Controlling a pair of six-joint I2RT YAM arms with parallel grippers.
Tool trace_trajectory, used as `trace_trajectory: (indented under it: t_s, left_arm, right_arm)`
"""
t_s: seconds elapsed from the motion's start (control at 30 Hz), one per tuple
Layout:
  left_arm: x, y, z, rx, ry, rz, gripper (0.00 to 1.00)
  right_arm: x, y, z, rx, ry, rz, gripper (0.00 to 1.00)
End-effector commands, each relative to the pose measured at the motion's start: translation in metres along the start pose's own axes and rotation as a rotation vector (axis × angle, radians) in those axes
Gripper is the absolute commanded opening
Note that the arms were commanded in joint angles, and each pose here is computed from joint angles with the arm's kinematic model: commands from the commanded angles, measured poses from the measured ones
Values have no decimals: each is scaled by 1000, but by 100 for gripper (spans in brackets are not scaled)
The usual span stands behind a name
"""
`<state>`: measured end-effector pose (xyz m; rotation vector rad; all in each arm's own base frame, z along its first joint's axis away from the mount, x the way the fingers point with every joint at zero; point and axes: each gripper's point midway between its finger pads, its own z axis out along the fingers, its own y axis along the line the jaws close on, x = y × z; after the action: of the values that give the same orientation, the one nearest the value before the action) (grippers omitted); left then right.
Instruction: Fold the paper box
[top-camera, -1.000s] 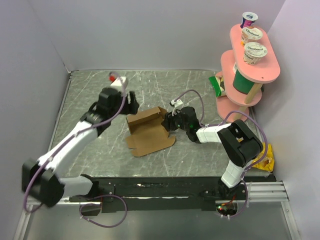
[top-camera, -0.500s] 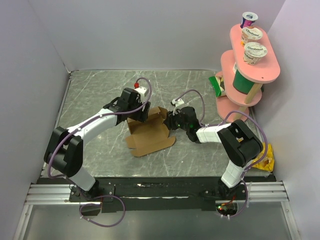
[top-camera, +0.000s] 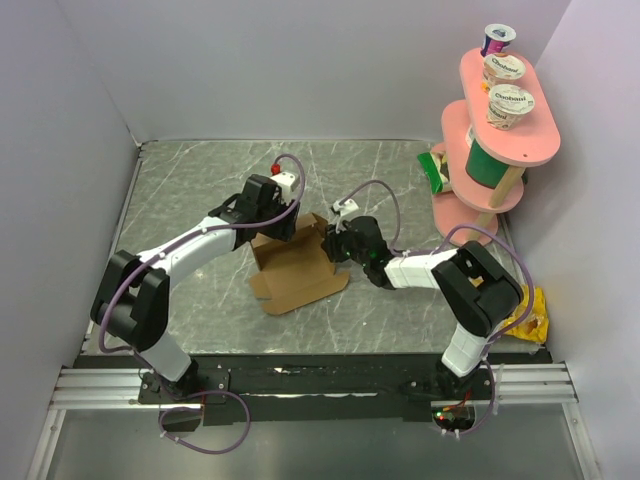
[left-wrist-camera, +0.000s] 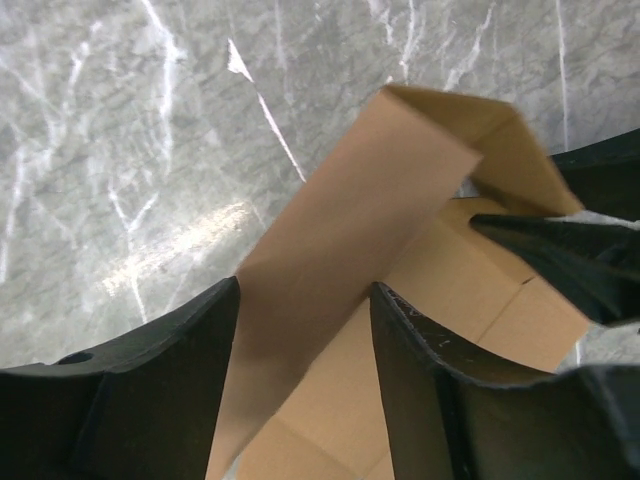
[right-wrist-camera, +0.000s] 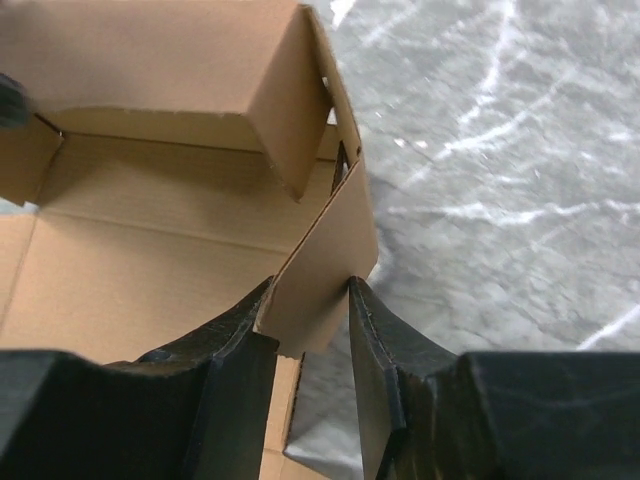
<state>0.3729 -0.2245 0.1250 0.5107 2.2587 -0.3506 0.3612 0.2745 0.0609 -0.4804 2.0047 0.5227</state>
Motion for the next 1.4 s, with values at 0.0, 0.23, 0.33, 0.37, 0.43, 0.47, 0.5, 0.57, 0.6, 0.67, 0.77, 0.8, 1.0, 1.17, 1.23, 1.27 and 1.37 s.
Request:
trace_trajectory:
  t_s: [0.0,0.23,0.33,0.37,0.43,0.47,0.5,0.57,0.6,0.67,0.77,0.8,1.0,1.17,1.23,1.27,1.37]
  left_arm:
    - [0,-9,6,49,-8,3,60]
    - [9,-15,13,66,17,2,56]
    - [13,-18,16,69,30,7,56]
    - [13,-20,16,72,30,11,55]
    - [14,-22,17,75,35,14,55]
    - [15,-24,17,78,37,16,55]
    - [16,-24,18,79,39,18,55]
    - [17,-26,18,79,41,19,54]
    - [20,-26,19,79,47,19,54]
    - [21,-29,19,83,51,20,54]
    - [22,-30,21,85,57,19,54]
    - [22,-30,21,87,58,19,54]
    - [26,-32,22,90,69,23,54]
    - [25,-34,22,101,66,23,54]
    - [24,-36,22,106,65,22,54]
    - [25,-36,22,106,65,21,54]
    - [25,-36,22,105,66,19,53]
  right_arm:
    - [-42,16,-1,21,-96,-21,40]
    - [-33,30,3,32,-77,-25,40]
    - [-32,40,3,3,-86,-22,40]
    - [-30,43,4,-9,-83,-13,40]
    - [-30,48,5,-31,-89,2,40]
    - [-28,49,7,-38,-82,9,40]
    - [-33,50,8,-41,-87,19,40]
    - [-33,52,10,-36,-80,57,40]
    - [-39,52,10,-29,-93,73,40]
    - [-40,52,12,-19,-99,117,40]
    - [-42,48,16,18,-123,167,39]
    - [-41,46,17,32,-126,183,39]
    - [-42,47,21,37,-154,227,40]
    - [-28,46,29,43,-167,281,40]
    - [-24,45,33,53,-171,310,40]
    - [-25,44,34,61,-178,322,40]
    - [-30,42,38,79,-213,347,40]
